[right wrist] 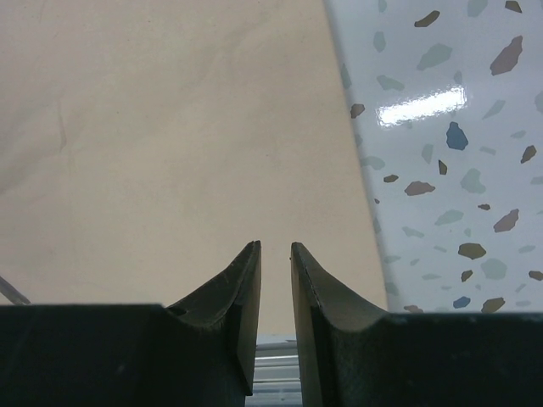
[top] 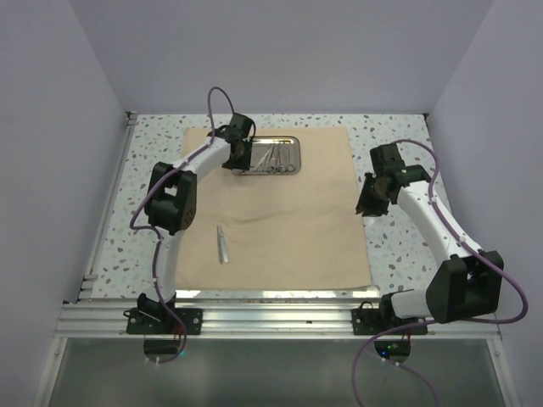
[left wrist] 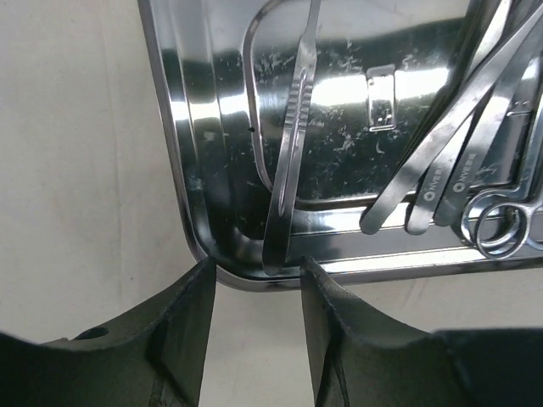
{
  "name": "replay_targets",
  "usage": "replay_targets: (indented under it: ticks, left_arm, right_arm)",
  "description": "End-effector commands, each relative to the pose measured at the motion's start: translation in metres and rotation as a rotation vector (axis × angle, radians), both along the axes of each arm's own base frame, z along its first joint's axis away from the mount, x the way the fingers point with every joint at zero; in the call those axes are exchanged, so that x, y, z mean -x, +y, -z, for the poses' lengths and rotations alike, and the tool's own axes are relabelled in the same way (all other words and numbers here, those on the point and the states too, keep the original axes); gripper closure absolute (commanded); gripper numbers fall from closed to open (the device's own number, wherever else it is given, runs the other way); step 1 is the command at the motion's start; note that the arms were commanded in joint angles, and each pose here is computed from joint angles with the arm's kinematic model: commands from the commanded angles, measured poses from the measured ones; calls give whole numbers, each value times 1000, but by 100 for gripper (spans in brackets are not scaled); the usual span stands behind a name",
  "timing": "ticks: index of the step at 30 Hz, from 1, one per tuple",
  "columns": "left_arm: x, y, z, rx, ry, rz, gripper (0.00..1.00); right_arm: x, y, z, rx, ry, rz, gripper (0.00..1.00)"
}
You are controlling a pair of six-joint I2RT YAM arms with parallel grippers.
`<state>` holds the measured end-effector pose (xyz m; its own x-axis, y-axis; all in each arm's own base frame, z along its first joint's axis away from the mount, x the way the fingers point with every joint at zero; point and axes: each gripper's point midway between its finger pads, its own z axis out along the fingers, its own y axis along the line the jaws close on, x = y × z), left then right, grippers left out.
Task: Open and lay out the surgical kit
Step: Pick up the medical item from the container.
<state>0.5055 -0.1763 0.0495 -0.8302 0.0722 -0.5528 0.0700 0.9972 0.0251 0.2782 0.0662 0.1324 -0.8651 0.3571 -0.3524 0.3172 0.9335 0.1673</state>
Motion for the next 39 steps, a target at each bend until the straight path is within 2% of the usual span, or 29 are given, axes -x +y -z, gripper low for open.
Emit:
replay_targets:
  ticks: [1,12,20,23,26,27,30,35,39]
  left_arm:
    - [-7,3,2,6,-36,12,52]
    - [-11,1,26,-11,-7,30,53]
    - [-9,2,64,-16,67,35,55]
    - [-6,2,72,-15,87,39,63]
    - [4,3,80,-12,115,46,79]
    - [10,5,85,-14,127,47,86]
    - [19,8,89,-10,143,50,100]
    - [15,7,74,1,117,52,100]
    - [-7,-3,36,41,49,34,100]
  right_arm:
    - [4,-1,-8,-2,-32,-6,75]
    - [-1,0,-9,-4,-32,6,75]
    - [-7,0,-7,1,-19,10,75]
    - [-10,1,-5,1,-13,8,75]
    - [-13,2,-5,2,-10,5,75]
    - [-14,2,-5,4,-12,5,75]
    - [-15,2,-5,2,-14,3,75]
    - [-13,3,-3,-6,-17,-1,76]
    - [-11,5,-4,-18,-29,-7,76]
